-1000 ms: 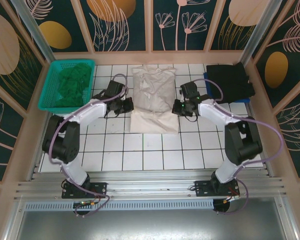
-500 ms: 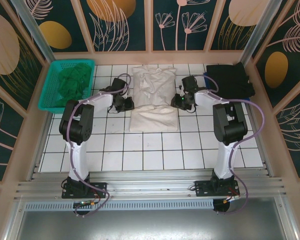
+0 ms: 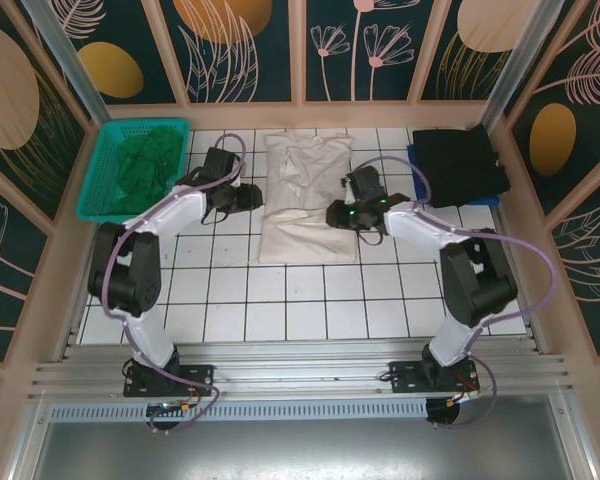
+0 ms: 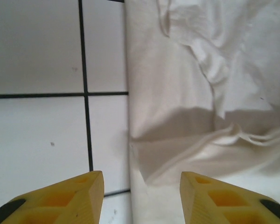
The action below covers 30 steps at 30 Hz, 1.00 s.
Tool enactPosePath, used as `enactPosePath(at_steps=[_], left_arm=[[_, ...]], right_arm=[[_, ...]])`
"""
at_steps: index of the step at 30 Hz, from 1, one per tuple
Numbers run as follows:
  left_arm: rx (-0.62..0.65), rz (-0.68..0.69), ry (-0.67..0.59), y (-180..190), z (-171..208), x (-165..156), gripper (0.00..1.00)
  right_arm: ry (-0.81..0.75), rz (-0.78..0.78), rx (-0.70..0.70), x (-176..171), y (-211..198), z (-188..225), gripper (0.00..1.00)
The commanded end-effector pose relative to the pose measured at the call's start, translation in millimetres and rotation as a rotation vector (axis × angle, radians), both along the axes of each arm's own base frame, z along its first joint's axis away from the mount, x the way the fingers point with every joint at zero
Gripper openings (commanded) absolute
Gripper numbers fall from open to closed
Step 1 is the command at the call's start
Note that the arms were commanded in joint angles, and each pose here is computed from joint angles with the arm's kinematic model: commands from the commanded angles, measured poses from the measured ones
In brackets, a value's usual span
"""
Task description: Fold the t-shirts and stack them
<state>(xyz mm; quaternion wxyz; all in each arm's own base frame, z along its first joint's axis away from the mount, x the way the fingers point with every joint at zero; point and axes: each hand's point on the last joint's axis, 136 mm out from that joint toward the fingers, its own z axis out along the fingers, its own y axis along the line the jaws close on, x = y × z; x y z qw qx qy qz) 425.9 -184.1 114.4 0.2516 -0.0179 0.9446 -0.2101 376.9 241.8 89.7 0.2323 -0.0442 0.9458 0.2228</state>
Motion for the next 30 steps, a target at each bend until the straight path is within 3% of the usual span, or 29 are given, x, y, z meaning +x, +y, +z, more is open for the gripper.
enactPosePath(at_steps=[1,6,10,17,21,25,30], left_arm=[[-0.018,-0.059,-0.003,-23.2,-5.0,-27.9,0.47],[-0.045,-0.116,0.023,-42.4,-19.8,-61.2,0.46],[-0.033,-0.110,0.044,-39.9,-34.3,-67.8,0.45],[0.021,-0.148,0.057,-48.3,-47.1,-46.9,0.45],[0.044,-0.163,0.073,-56.8,-56.8,-28.4,0.44],[0.076,-0.154,0.125,-49.3,-77.7,-38.4,0.45],[0.117,-0.101,0.177,-28.4,-94.9,-63.7,0.48]], right_arm=[[0.026,0.011,-0.019,14.9,15.6,-24.5,0.26],[0.036,0.027,-0.033,48.1,32.5,-33.9,0.23],[0.047,0.017,-0.065,72.4,35.3,-43.3,0.23],[0.065,-0.005,-0.085,100.5,31.9,-56.4,0.22],[0.018,-0.018,-0.106,108.5,26.8,-28.3,0.22],[-0.030,-0.046,-0.103,92.2,15.3,3.7,0.24],[-0.001,-0.039,-0.069,23.9,8.2,-3.9,0.26]])
